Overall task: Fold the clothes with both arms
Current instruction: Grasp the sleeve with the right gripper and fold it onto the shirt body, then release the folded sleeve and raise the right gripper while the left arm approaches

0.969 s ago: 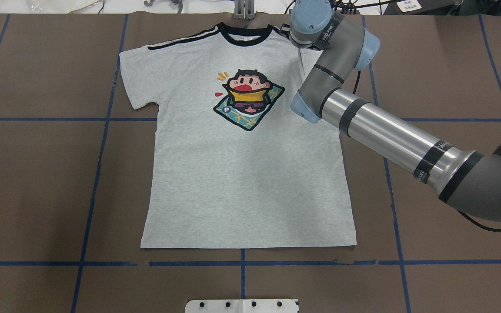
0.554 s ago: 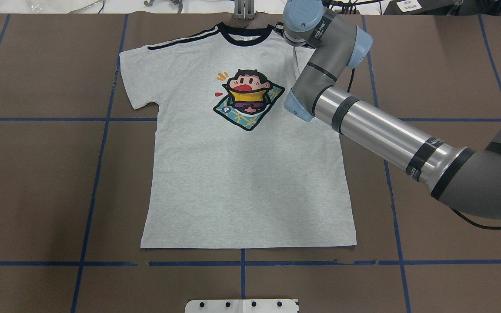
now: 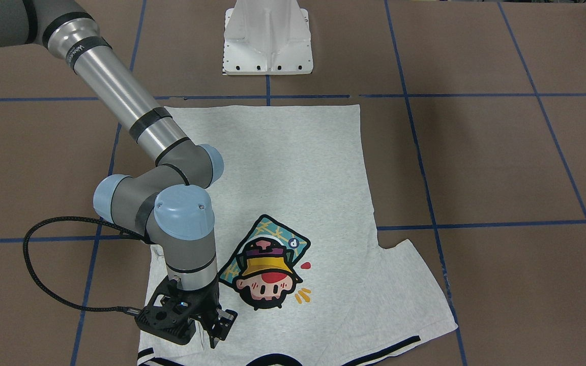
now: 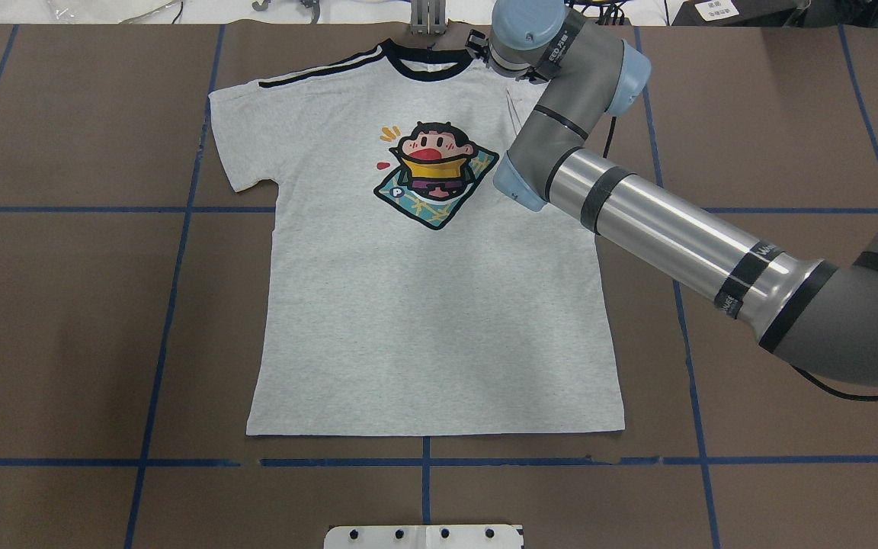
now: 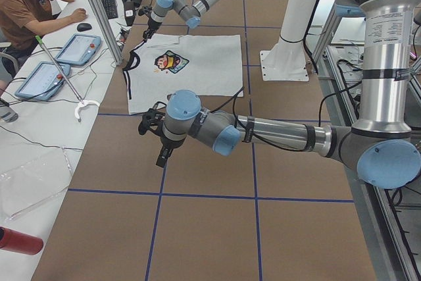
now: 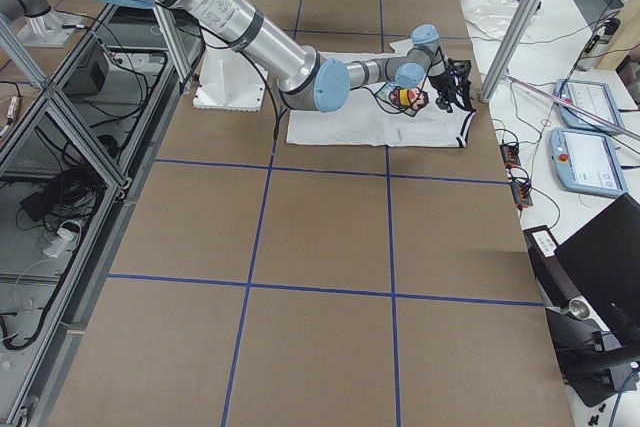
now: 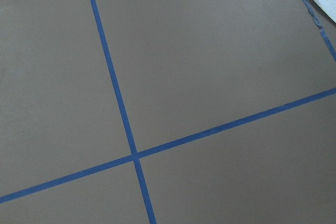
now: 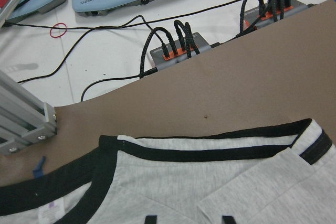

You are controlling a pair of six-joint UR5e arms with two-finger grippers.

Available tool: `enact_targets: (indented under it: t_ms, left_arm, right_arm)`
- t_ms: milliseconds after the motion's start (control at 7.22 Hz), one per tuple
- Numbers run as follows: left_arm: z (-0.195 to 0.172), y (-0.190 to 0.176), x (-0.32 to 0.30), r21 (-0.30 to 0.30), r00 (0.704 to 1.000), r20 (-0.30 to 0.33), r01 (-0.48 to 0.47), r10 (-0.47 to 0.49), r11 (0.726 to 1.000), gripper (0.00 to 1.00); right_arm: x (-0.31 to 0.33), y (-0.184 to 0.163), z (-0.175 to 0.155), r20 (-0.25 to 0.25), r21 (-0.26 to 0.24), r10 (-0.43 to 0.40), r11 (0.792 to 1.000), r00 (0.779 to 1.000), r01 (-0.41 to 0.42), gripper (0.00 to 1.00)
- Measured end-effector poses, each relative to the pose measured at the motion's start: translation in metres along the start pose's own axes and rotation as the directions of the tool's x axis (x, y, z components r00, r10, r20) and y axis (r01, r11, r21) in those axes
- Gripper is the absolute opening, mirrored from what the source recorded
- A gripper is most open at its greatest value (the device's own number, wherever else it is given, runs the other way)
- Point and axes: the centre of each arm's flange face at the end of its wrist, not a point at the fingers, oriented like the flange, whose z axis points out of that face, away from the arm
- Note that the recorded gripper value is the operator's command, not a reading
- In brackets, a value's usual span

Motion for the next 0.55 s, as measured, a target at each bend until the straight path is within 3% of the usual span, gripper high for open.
enact_targets:
  t_ms: [277, 554]
  left_arm:
    - [0.021, -0.057, 0.035, 0.003, 0.999, -0.033, 0.019, -0.018, 1.0, 1.0]
    - [0.07, -0.11, 0.076, -0.039, 0.996, -0.073, 0.039, -0.042, 0.999, 1.0]
  right_arm:
    - [0.053, -0.024, -0.035, 0.089, -0.077, 0.012, 0.997, 0.996, -0.005, 1.0]
    - [0.134, -0.049, -0.074, 0.152, -0.182, 0.027, 0.983, 0.988, 0.001, 1.0]
